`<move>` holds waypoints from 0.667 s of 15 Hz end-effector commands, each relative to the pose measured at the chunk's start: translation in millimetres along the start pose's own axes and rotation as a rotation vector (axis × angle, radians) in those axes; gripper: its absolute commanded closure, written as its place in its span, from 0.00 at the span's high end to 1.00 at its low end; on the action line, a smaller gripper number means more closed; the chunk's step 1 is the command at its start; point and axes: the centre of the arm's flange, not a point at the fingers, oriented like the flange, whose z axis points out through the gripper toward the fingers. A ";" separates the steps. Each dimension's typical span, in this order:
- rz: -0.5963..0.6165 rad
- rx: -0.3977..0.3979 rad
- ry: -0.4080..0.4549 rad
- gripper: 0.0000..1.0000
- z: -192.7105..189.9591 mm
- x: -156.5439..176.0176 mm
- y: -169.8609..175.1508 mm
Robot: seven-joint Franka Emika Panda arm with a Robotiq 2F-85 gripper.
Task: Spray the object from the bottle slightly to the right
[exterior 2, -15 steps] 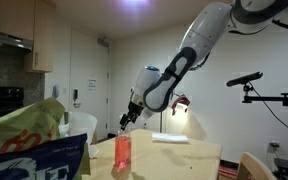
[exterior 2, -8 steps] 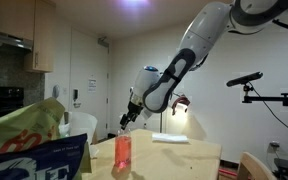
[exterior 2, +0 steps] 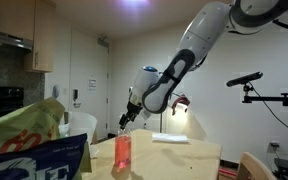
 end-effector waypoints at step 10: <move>-0.039 -0.031 0.048 1.00 7.4 9.3 -3.0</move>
